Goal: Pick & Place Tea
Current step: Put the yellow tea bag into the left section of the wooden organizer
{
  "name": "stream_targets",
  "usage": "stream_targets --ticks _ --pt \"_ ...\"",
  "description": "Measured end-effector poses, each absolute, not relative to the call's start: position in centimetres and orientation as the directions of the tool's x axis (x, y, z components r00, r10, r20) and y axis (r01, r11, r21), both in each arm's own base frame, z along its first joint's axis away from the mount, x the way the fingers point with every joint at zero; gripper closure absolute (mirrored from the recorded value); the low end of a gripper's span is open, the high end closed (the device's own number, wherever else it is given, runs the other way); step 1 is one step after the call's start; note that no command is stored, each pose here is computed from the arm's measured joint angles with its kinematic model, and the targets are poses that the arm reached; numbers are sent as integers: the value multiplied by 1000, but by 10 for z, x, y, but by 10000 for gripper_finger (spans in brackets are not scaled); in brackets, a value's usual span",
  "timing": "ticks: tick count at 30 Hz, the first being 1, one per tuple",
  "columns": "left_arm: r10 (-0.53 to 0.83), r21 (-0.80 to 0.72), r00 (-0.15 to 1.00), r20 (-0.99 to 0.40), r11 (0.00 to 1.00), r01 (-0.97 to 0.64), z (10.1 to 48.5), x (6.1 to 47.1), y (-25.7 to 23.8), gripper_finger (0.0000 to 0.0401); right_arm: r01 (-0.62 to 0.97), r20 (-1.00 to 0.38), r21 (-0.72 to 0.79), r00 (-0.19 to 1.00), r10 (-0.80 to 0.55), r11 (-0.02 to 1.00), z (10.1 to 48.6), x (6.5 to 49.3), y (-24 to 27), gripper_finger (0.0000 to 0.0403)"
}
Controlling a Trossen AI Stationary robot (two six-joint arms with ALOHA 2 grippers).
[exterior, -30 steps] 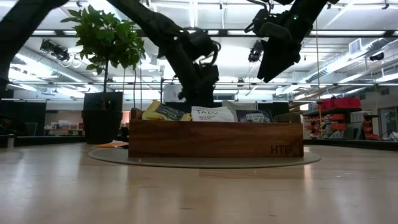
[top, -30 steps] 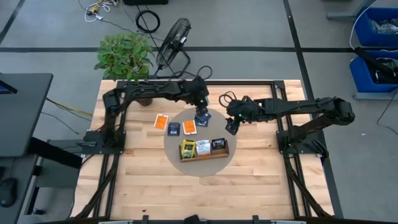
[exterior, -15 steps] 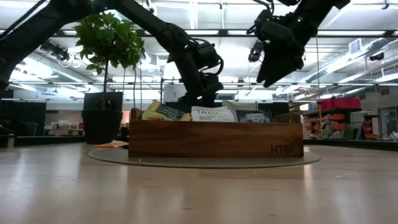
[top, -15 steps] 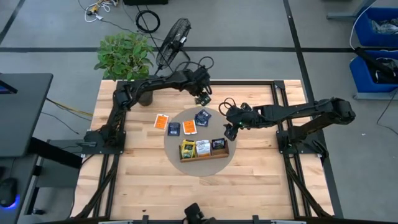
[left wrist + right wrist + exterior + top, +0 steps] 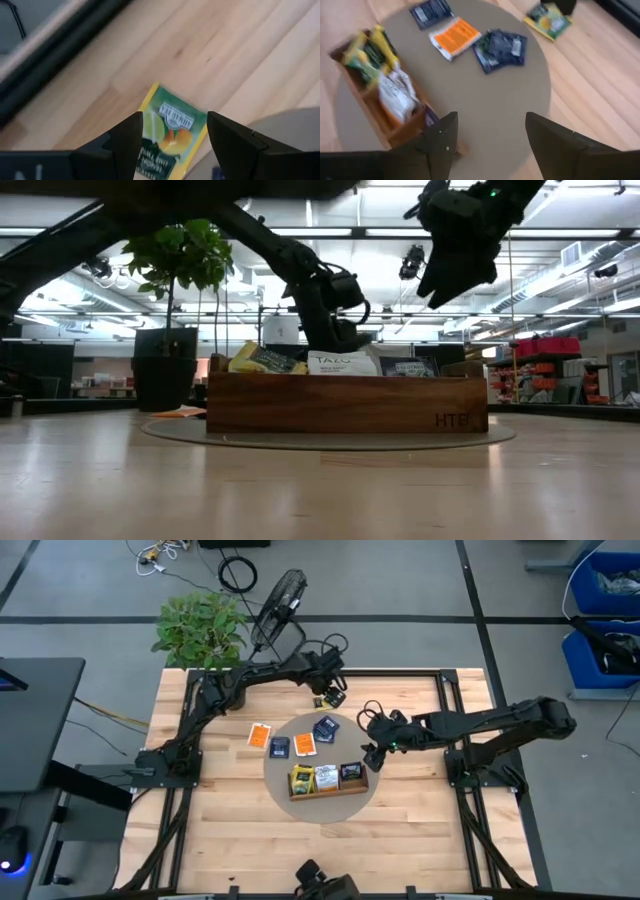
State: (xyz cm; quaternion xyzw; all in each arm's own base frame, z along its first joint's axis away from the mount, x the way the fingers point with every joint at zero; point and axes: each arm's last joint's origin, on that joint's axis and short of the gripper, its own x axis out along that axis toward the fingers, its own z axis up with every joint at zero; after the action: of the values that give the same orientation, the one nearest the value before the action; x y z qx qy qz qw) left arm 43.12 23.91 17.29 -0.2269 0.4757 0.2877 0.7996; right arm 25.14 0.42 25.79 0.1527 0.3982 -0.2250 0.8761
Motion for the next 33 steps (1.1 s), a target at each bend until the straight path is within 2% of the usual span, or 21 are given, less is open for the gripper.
stream_targets --ticks 9,18,25,33 --pt "194 -73 277 -941 683 -727 158 416 250 174 495 -740 74 609 -285 866 263 249 14 162" --pt "142 -131 305 -942 680 -722 157 418 248 174 492 -739 69 610 -287 868 263 249 14 162" --pt "87 -210 334 -939 625 -752 153 414 256 174 490 -727 81 625 -285 868 264 250 14 162" --pt "33 -244 332 -943 609 -754 150 410 257 174 486 -728 87 627 -278 870 264 251 14 162"
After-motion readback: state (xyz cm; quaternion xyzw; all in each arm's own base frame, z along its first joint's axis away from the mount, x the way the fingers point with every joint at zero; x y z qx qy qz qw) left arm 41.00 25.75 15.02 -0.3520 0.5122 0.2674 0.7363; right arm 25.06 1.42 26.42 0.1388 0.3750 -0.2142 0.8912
